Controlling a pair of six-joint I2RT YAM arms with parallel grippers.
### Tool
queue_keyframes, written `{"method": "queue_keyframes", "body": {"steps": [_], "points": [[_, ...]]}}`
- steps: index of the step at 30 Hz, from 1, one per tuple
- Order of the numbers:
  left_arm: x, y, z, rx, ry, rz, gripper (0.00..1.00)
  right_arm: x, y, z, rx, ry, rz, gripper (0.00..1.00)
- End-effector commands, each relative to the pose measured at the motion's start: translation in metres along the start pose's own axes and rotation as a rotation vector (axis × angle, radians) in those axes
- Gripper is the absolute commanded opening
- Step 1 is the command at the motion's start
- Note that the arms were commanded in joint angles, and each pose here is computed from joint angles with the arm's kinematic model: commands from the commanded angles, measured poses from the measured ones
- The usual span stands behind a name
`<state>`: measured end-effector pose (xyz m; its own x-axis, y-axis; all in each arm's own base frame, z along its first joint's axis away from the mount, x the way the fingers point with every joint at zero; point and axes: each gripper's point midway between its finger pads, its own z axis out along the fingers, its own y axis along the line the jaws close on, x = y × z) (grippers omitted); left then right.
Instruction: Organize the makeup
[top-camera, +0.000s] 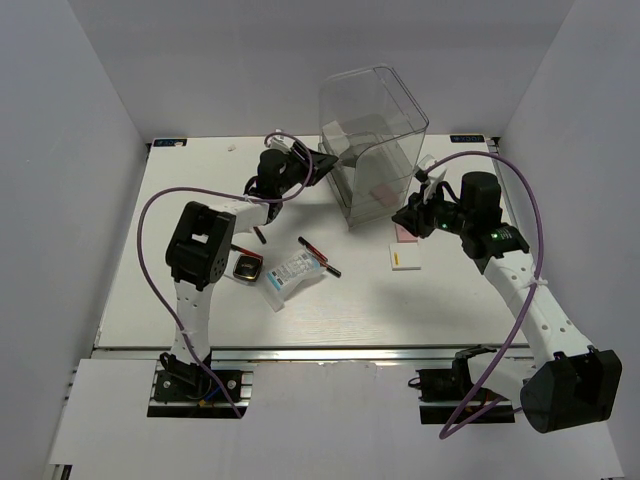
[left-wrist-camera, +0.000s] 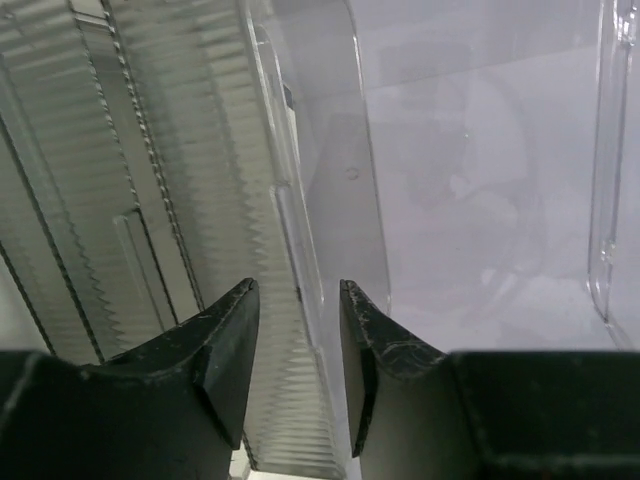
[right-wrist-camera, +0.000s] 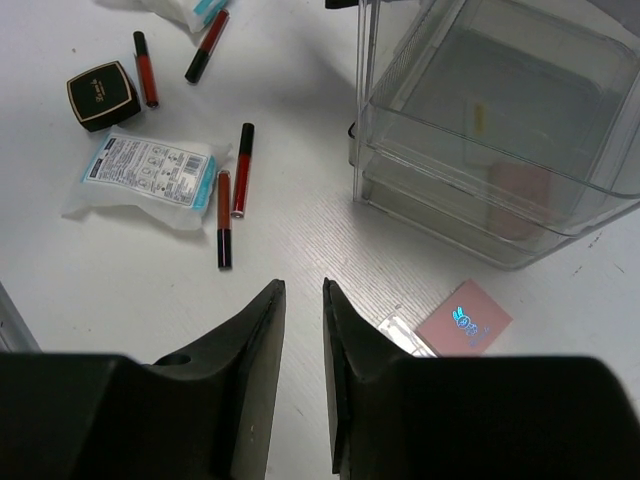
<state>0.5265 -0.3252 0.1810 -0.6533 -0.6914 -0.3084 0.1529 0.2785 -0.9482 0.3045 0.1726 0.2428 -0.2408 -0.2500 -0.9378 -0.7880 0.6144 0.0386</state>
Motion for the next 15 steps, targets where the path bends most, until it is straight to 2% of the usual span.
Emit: {"method": "queue_keyframes", "body": {"steps": [1,4,9,15], "points": [[-0.0071,-0.0191,0.007,0.064,-0.028,0.014,0.47,-0.0155,0.0001,-0.0041,0.005,-0.058,-0.026,0.28],[-0.0078,-0.0165,0.0106,0.076,-0.034,0.019,0.38,-0.014,0.001,-0.0042,0.001,-0.055,-0.025,0.28],[-0.0096,-0.0177,0.014,0.092,-0.041,0.018,0.33,-0.0124,0.0015,-0.0036,-0.001,-0.052,-0.027,0.28],[-0.0099,-0.0254,0.0106,0.153,-0.05,0.007,0.18,-0.0116,0.0009,-0.0031,0.001,-0.051,-0.029,0.28]]}}
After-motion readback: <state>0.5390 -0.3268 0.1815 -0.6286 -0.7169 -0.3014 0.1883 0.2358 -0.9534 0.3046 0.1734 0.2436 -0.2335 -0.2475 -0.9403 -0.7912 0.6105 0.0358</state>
